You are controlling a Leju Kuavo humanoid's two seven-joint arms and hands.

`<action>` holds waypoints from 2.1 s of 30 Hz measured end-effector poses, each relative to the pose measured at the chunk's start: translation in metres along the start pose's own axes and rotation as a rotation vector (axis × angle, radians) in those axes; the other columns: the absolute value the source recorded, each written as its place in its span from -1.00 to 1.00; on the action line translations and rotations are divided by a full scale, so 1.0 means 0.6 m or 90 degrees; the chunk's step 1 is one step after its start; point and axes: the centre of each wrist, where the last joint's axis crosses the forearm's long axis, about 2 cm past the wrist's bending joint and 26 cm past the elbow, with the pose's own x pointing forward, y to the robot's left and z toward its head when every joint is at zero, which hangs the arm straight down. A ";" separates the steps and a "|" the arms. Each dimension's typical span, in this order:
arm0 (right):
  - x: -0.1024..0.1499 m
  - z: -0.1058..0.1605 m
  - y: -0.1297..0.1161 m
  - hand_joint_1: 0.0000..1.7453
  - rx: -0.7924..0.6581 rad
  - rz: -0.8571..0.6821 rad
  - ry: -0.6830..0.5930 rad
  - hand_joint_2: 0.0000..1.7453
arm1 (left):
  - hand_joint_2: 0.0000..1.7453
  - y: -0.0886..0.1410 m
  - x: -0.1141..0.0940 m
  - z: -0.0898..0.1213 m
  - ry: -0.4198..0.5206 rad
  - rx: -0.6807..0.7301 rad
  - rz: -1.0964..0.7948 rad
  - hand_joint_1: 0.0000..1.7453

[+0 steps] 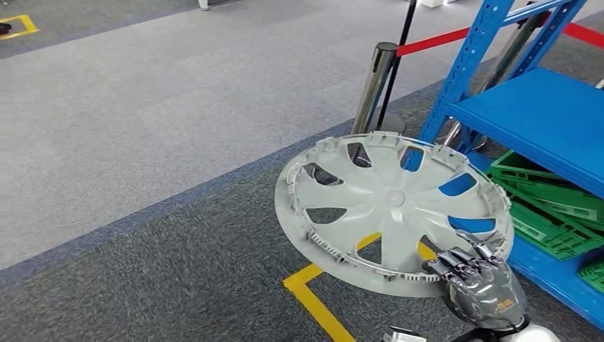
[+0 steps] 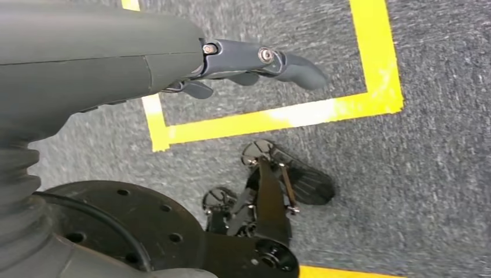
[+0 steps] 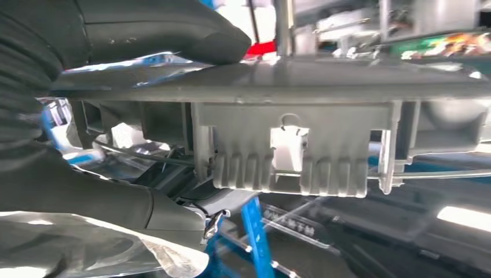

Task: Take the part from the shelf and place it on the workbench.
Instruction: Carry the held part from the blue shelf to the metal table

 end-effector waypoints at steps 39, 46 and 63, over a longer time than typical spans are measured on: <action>0.021 -0.048 0.038 1.00 0.000 -0.006 -0.059 1.00 | 1.00 0.014 0.003 -0.006 0.028 0.020 -0.002 -1.00; 0.020 -0.050 0.038 1.00 0.004 0.003 -0.077 1.00 | 1.00 0.018 0.005 -0.009 0.030 0.023 -0.007 -1.00; 0.017 -0.045 0.034 1.00 0.015 0.006 -0.116 1.00 | 1.00 0.017 0.002 -0.007 0.032 0.019 -0.013 -1.00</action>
